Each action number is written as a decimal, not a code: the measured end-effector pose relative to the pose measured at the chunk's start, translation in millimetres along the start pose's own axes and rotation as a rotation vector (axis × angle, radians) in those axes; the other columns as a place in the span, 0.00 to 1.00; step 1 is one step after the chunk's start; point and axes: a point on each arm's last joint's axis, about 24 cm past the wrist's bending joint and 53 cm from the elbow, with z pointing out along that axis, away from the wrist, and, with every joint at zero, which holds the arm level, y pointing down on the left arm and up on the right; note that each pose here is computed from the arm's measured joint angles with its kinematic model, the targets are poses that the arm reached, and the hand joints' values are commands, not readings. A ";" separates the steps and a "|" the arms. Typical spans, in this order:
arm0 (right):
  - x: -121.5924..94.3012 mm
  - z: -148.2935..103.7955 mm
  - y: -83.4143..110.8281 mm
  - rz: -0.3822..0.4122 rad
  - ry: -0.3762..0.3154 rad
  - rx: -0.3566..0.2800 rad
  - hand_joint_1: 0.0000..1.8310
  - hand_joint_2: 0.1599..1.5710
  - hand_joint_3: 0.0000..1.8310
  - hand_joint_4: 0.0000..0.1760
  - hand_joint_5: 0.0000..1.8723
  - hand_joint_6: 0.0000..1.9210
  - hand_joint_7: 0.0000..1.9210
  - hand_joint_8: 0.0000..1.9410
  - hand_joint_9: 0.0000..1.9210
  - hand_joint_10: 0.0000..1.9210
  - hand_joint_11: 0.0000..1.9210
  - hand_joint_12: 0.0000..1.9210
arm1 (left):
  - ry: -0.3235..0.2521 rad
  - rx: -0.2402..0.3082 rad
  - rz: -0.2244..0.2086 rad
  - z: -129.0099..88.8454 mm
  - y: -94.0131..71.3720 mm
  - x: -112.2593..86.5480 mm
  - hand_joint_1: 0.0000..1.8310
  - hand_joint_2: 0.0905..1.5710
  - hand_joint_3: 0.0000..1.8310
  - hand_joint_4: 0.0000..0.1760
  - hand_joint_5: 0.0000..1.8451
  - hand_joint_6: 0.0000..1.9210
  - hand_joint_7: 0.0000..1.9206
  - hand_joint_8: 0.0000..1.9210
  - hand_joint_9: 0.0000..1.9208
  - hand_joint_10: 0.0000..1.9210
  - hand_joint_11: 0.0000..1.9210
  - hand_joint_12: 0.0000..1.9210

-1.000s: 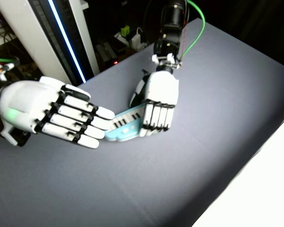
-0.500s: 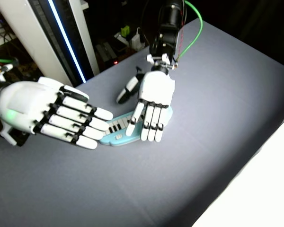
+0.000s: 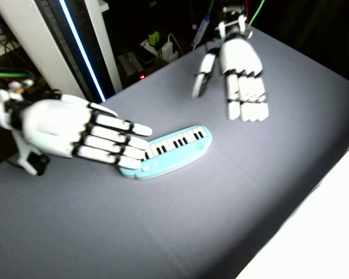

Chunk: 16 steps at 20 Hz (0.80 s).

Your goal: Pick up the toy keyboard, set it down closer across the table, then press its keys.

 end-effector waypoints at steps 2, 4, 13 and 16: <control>19.5 13.2 -1.4 -0.027 0.063 0.006 0.06 0.89 0.00 0.13 0.02 0.01 0.00 0.00 0.00 0.00 0.00 0.00 | -0.030 -0.025 -0.010 -10.7 7.3 -6.1 0.31 0.79 0.01 0.00 0.04 0.00 0.00 0.00 0.00 0.00 0.00 0.00; 37.2 20.1 -6.1 -0.051 0.121 0.022 0.05 0.88 0.00 0.10 0.04 0.01 0.00 0.00 0.00 0.00 0.00 0.00 | -0.062 -0.013 -0.018 -14.2 5.1 -11.8 0.34 0.80 0.01 0.07 0.04 0.00 0.00 0.00 0.00 0.00 0.00 0.00; 42.2 22.1 -10.3 -0.061 0.141 0.054 0.00 0.84 0.01 0.16 0.04 0.00 0.00 0.00 0.00 0.00 0.00 0.00 | -0.086 0.008 -0.023 -15.6 0.0 -16.0 0.23 0.81 0.00 0.46 0.00 0.00 0.00 0.00 0.00 0.00 0.00 0.00; 24.9 10.6 -11.0 -0.076 0.113 0.066 0.00 0.87 0.01 0.06 0.00 0.00 0.00 0.00 0.00 0.00 0.00 0.00 | -0.092 0.006 -0.025 -15.9 0.6 -17.4 0.23 0.81 0.00 0.50 0.00 0.00 0.00 0.00 0.00 0.00 0.00 0.00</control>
